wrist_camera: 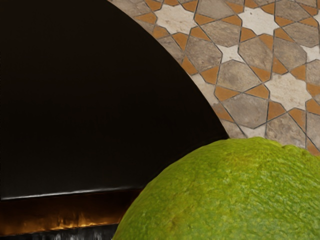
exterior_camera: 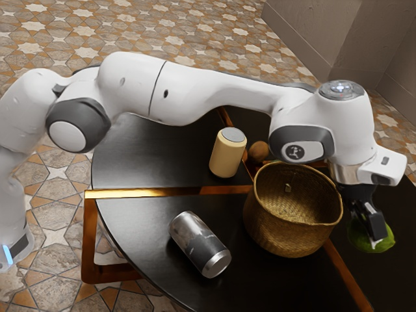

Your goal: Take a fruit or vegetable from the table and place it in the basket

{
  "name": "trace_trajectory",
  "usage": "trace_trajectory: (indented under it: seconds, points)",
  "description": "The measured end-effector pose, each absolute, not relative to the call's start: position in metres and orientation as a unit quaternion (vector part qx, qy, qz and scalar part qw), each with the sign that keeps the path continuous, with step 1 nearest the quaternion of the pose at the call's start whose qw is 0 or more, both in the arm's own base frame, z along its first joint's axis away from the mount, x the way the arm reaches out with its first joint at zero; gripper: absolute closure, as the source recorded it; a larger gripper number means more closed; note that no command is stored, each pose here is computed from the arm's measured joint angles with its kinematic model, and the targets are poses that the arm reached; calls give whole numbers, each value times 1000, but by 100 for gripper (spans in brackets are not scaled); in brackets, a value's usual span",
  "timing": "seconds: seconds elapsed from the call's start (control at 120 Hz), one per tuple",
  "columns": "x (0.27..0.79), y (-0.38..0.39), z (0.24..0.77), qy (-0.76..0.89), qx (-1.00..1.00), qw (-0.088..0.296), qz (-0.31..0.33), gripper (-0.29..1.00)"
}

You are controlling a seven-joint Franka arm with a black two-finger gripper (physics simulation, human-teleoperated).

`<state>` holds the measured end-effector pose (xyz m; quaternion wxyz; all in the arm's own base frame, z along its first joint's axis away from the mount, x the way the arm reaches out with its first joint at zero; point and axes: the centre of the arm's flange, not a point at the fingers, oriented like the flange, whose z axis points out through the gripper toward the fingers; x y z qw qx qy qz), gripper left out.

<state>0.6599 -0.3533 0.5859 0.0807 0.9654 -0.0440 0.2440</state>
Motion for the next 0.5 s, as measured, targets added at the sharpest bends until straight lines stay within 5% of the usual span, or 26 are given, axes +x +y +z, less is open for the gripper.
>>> trace_trajectory:
  seconds: [0.5]
  points:
    - [654,-265,595,20,993,20,114,75]
